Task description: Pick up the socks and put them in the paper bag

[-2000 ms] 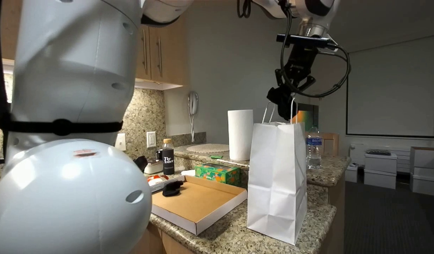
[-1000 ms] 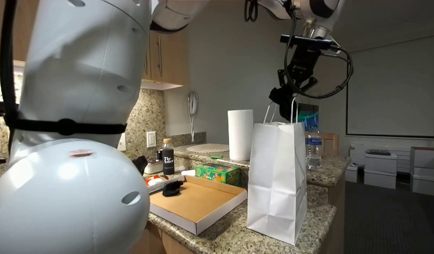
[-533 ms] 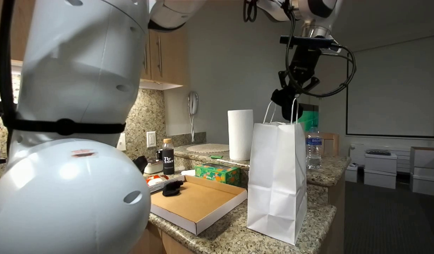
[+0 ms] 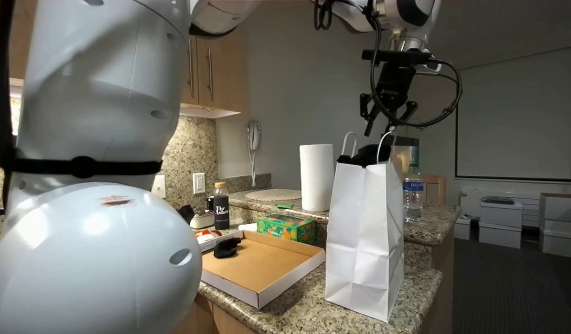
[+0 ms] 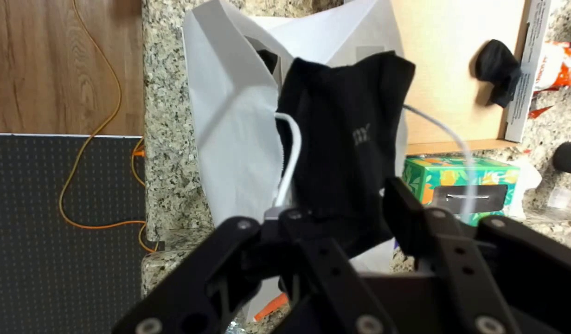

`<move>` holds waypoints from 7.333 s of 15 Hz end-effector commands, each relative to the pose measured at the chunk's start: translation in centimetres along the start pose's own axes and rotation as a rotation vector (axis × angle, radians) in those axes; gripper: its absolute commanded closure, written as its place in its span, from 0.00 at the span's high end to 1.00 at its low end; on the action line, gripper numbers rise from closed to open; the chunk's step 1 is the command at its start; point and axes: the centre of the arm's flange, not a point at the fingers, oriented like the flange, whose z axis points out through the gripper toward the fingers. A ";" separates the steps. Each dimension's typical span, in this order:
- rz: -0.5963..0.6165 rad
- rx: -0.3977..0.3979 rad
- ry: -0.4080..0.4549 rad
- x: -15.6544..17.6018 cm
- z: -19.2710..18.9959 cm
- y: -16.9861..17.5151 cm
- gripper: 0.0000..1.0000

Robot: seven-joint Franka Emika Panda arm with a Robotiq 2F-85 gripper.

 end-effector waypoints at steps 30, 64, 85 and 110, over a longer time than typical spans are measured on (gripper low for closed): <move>-0.701 -0.122 0.151 -5.0 18.1 -38.1 1.00; -0.687 -0.268 0.037 -4.5 53.2 -43.5 0.74; -0.672 -0.263 0.058 -3.9 44.5 -40.7 0.07; -0.385 -0.265 0.213 -9.1 -2.6 -14.4 0.07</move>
